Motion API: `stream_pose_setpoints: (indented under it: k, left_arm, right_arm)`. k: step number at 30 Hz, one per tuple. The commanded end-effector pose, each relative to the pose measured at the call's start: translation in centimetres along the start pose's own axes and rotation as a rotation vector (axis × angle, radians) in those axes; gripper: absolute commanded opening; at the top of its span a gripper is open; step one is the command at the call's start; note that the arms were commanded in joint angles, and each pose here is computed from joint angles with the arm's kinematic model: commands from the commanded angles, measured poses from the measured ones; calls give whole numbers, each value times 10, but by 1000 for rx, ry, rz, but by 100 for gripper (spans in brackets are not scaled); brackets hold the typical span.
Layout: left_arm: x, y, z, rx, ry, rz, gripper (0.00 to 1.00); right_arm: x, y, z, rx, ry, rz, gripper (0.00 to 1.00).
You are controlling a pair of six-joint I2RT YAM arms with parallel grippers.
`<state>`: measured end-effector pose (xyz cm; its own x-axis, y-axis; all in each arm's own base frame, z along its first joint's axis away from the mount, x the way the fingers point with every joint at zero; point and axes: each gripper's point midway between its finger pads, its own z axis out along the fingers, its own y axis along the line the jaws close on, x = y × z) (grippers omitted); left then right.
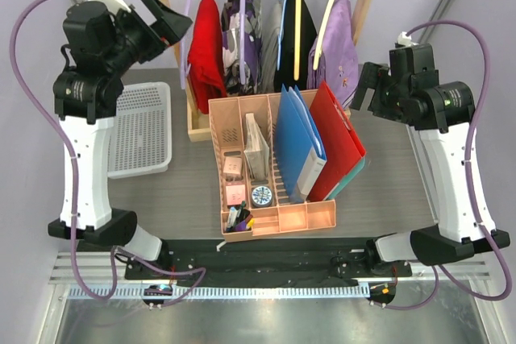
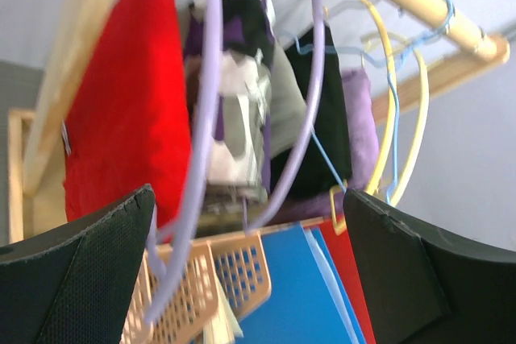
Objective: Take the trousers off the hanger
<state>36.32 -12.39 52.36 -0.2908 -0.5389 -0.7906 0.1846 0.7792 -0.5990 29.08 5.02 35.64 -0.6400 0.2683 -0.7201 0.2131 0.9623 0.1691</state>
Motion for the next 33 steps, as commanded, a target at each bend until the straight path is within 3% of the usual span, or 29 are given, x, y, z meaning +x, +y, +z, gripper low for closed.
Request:
stream_pose_setpoints:
  k: [1, 4, 7, 9, 15, 18, 24, 30, 31, 33]
  left_arm:
    - [-33, -2, 21, 83, -71, -6, 100]
    - [-39, -3, 43, 144, -57, -65, 96]
    - [-38, -16, 61, 242, -31, -108, 89]
    - [-34, -11, 68, 234, -18, -121, 87]
    - [-21, 8, 77, 162, 7, -127, 68]
    - [-16, 14, 82, 150, 22, -144, 60]
    - [-9, 20, 92, 144, 35, -172, 51]
    - [-11, 20, 100, 161, 22, -185, 32]
    - [-11, 19, 101, 162, 24, -192, 22]
    - [-8, 23, 106, 156, 31, -201, 13]
  right_arm:
    - [-5, 6, -39, -107, -67, -1, 100]
    - [-7, 21, -44, -196, -94, 33, 100]
    - [0, 42, -44, -307, -40, 39, 98]
    - [0, 51, -45, -352, -24, 32, 96]
    - [-10, 65, -63, -451, -64, -5, 88]
    - [-7, 69, -61, -472, -45, -10, 77]
    - [0, 68, -67, -493, -39, -15, 77]
    - [5, 65, -71, -491, -34, -48, 77]
    - [7, 64, -71, -491, -31, -53, 78]
    - [8, 63, -72, -491, -32, -59, 78]
